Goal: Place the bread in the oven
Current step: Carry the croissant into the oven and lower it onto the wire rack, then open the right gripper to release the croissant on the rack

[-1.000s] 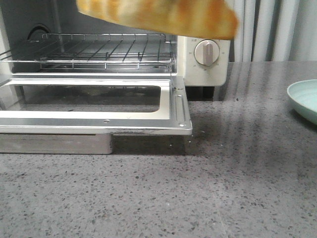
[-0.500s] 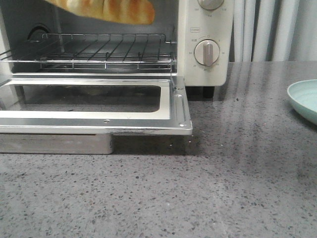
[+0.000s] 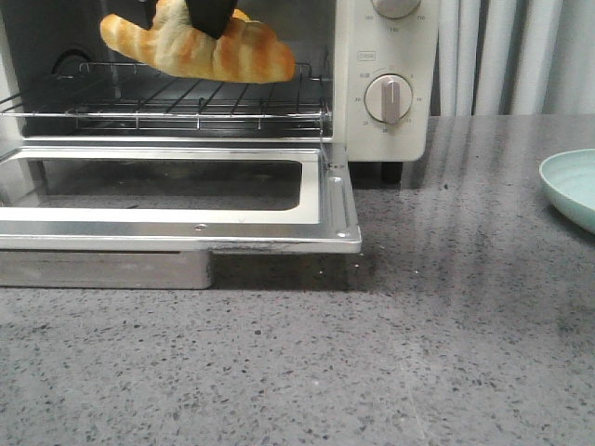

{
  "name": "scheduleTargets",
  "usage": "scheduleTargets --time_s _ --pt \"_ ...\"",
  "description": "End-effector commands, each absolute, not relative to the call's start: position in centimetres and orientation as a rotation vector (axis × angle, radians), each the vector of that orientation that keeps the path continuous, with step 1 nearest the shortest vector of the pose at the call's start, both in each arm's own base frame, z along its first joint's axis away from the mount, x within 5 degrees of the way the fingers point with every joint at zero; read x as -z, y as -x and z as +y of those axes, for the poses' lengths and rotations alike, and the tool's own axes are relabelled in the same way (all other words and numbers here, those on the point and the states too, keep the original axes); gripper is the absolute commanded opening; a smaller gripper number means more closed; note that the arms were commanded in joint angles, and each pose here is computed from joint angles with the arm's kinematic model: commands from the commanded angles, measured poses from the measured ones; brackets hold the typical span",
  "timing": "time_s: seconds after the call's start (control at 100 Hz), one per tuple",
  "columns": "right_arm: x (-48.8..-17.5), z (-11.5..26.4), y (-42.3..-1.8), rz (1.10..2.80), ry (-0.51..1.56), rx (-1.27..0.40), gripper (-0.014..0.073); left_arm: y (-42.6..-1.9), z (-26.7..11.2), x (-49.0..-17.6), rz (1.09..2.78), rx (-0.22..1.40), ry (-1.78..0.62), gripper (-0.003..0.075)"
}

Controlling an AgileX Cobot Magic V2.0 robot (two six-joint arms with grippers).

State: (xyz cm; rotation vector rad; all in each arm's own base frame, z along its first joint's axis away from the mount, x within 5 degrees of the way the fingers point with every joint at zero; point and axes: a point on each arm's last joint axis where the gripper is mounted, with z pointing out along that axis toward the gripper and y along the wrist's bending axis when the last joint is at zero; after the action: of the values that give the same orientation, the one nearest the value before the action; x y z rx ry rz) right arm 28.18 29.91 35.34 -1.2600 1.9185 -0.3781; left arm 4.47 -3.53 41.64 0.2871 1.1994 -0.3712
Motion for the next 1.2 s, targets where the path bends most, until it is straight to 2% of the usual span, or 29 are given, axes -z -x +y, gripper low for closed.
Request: scheduleTargets --time_s 0.0,0.05,0.11,0.12,0.17,0.24,0.52,0.82,0.96,1.19 --pt "-38.7 28.8 -28.3 1.808 1.191 0.384 0.0038 -4.3 -3.4 -42.4 1.175 0.393 -0.255 -0.0021" --pt "-38.7 28.8 -28.4 1.808 1.189 0.384 0.0148 -4.3 -3.4 -42.4 1.175 0.393 -0.255 -0.0021" --pt "-38.8 28.8 -28.4 1.803 1.189 0.383 0.0327 -4.3 -3.4 -42.4 1.175 0.393 -0.255 -0.0022" --pt "-38.8 28.8 -28.4 1.803 1.189 0.383 0.0327 -4.3 -3.4 -42.4 1.175 0.393 -0.255 -0.0021" --pt "-38.8 28.8 -28.4 1.801 1.177 0.377 0.0432 -4.3 -3.4 -42.4 1.175 0.393 -0.255 -0.0022" --pt "-38.9 28.9 -28.4 1.795 1.164 0.37 0.0475 -4.3 -3.3 -42.4 1.174 0.388 -0.248 -0.0022" --pt "-38.9 29.6 -27.4 1.794 1.191 0.369 0.0424 -4.5 -2.7 -42.6 1.164 0.349 -0.184 -0.0022" --pt "-41.0 30.6 -22.6 1.78 1.246 0.341 0.0336 -5.7 -2.1 -40.5 1.222 0.282 -0.13 -0.0022" --pt "-43.1 30.0 -20.3 1.766 1.236 0.312 0.0231 -5.3 -1.7 -38.7 1.231 0.256 -0.089 -0.0022" --pt "-45.8 27.7 -18.0 1.804 1.201 0.295 -0.0021 -3.3 -0.8 -36.7 1.172 0.201 -0.013 -0.0022"
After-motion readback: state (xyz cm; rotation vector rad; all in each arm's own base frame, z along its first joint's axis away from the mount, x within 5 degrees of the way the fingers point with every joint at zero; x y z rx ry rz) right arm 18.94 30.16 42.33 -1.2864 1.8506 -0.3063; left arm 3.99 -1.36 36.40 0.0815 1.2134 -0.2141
